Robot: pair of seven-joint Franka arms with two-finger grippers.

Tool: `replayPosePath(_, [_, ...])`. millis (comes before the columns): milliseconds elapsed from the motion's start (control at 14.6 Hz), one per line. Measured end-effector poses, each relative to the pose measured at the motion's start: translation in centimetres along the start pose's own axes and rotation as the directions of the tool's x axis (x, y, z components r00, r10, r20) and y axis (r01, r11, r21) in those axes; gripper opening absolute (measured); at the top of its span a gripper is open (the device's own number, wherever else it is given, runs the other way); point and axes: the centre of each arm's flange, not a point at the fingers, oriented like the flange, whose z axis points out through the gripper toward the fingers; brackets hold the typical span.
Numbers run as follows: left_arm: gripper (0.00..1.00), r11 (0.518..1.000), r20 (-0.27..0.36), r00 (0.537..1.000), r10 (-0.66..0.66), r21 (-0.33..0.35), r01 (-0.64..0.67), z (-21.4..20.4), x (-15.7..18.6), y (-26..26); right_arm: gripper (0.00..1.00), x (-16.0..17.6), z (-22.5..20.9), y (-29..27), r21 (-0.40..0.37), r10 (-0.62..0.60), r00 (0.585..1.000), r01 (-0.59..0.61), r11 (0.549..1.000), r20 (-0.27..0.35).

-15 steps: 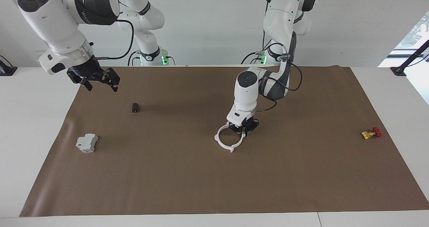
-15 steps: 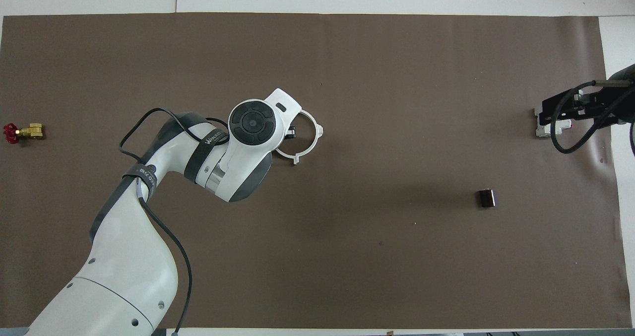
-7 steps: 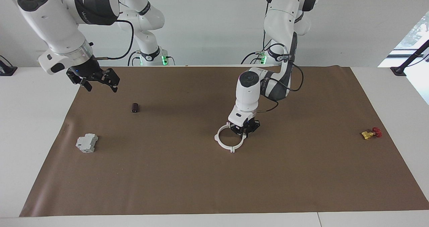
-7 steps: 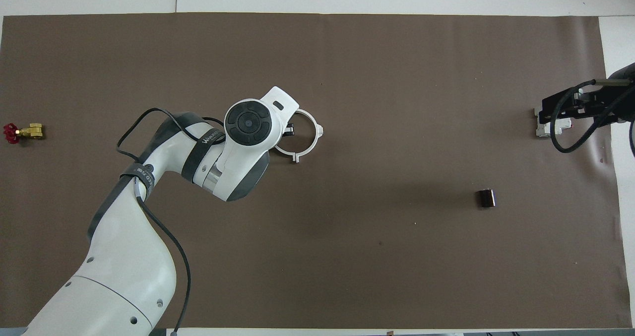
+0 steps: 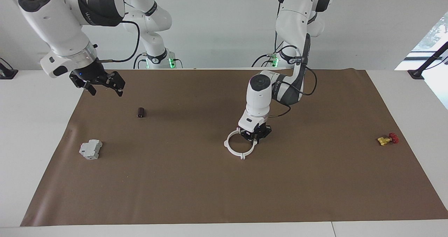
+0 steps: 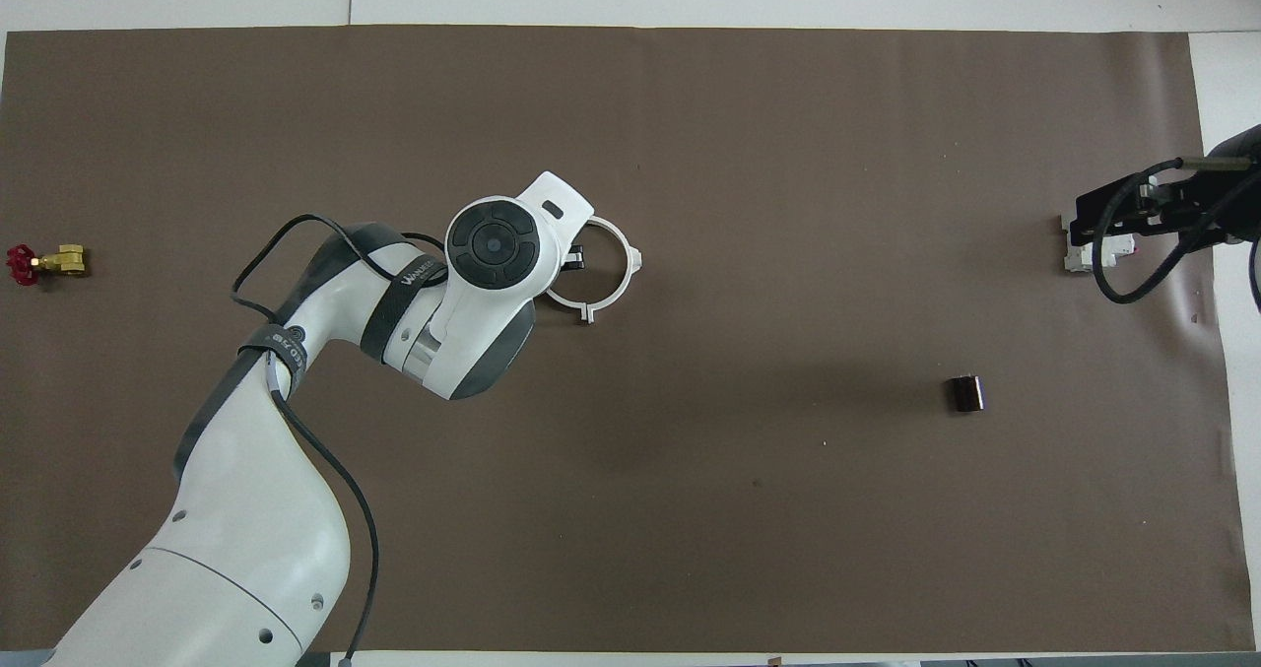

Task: Assemble drain pipe with both arms
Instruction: 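Press the left gripper's clamp half against the placed half to close the ring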

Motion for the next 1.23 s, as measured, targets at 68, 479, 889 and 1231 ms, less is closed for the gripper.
replayPosePath(68, [0.21, 1.000, 0.000, 1.000, 0.000, 0.000, 0.000, 0.00, 0.00, 0.00, 1.00, 0.00, 0.00, 0.00, 0.000, 0.000, 1.000, 0.000, 1.000, 0.000])
replayPosePath(479, [0.21, 1.000, -0.002, 1.000, 0.002, -0.001, -0.002, 0.02, -0.03, 0.02, 1.00, 0.00, 0.00, 0.00, 0.000, 0.000, 1.000, 0.000, 1.000, 0.000])
replayPosePath(889, [0.21, 1.000, -0.007, 1.000, 0.006, -0.001, -0.006, 0.01, -0.08, 0.04, 1.00, 0.00, 0.00, 0.00, 0.000, 0.000, 1.000, 0.000, 1.000, 0.000])
replayPosePath(1231, [0.30, 1.000, -0.007, 1.000, 0.011, -0.003, -0.011, 0.39, -0.43, 0.06, 1.00, 0.00, 0.00, 0.00, 0.000, 0.000, 1.000, 0.000, 1.000, 0.000])
